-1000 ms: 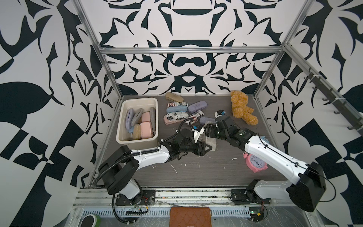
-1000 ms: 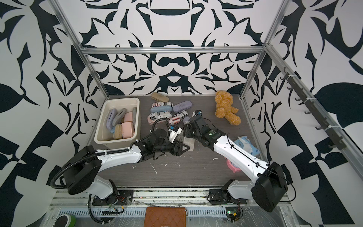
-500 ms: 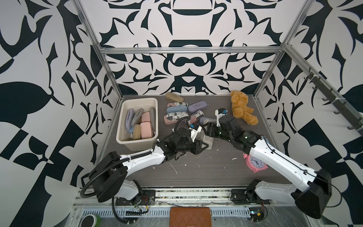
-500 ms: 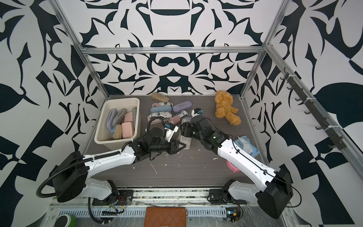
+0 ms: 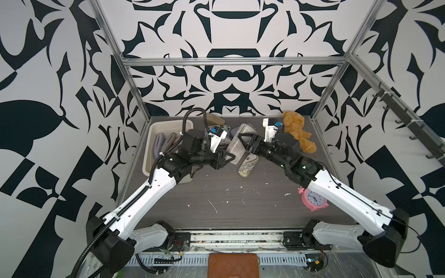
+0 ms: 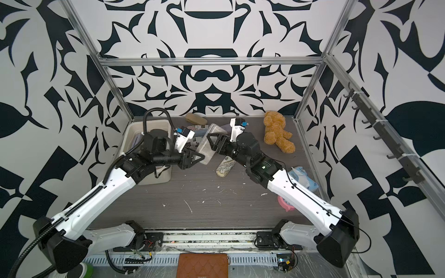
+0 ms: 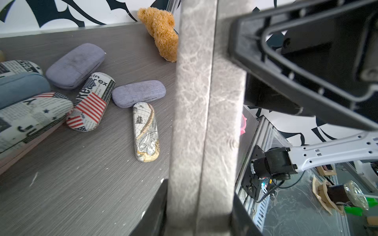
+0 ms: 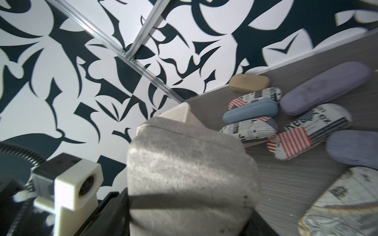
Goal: Put the glasses cases into the storage boxes
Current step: Pick up the glasses case at the center of the board, then place the glasses case in the storage box.
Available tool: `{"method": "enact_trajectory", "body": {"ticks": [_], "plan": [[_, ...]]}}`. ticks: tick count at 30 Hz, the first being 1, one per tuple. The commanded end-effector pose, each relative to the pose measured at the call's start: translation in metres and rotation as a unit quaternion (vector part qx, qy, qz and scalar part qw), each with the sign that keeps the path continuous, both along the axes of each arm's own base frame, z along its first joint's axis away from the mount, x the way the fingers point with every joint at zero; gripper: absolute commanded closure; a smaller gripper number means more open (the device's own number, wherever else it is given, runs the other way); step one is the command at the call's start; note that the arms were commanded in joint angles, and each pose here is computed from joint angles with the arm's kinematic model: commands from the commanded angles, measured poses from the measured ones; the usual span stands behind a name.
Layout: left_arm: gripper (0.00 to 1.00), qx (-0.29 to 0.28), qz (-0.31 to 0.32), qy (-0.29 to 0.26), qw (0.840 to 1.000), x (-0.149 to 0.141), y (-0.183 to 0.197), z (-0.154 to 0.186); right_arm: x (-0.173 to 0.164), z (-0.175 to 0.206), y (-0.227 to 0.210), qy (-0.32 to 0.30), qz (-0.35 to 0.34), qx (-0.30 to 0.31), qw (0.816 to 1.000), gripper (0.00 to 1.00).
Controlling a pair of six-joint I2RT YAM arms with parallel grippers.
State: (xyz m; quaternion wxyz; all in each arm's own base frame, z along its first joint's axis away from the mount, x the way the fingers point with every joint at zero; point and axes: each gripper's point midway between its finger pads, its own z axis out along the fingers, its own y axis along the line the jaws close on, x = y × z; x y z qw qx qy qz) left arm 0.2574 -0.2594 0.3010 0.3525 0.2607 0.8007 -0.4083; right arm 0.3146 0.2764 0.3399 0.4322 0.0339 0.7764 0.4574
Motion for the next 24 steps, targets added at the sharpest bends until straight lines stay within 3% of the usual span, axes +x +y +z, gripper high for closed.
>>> {"method": "enact_trajectory", "body": {"ticks": [1, 6, 9, 11, 13, 16, 19, 22, 24], "plan": [[1.00, -0.018, 0.194, 0.072, 0.978, 0.046, 0.076, -0.008, 0.028, -0.047, -0.054, 0.012, -0.063, -0.129, 0.990, 0.34], [1.00, -0.049, 0.146, 0.089, 0.984, 0.037, 0.059, -0.020, 0.040, -0.021, -0.027, -0.009, -0.023, -0.095, 0.995, 0.38], [1.00, -0.025, 0.187, 0.062, 0.980, 0.032, 0.078, -0.013, 0.037, -0.024, -0.033, -0.003, -0.030, -0.112, 0.993, 0.37], [1.00, 0.057, 0.266, 0.030, 0.962, 0.035, 0.115, -0.009, 0.033, -0.036, -0.047, 0.001, -0.046, -0.135, 0.990, 0.36], [1.00, 0.150, 0.352, -0.002, 0.924, 0.042, 0.161, -0.009, 0.030, -0.048, -0.057, 0.009, -0.055, -0.144, 0.988, 0.35], [1.00, 0.219, 0.420, 0.010, 0.881, 0.056, 0.206, -0.022, 0.030, -0.067, -0.062, 0.030, -0.058, -0.146, 0.987, 0.35], [1.00, 0.257, 0.444, 0.060, 0.857, 0.082, 0.233, -0.055, 0.030, -0.078, -0.061, 0.043, -0.053, -0.149, 0.986, 0.35], [1.00, 0.231, 0.417, 0.168, 0.863, 0.111, 0.240, -0.088, 0.032, -0.081, -0.062, 0.046, -0.051, -0.153, 0.986, 0.35], [1.00, 0.275, 0.415, 0.174, 0.850, 0.130, 0.252, -0.103, 0.033, -0.081, -0.061, 0.045, -0.048, -0.155, 0.986, 0.35]]}}
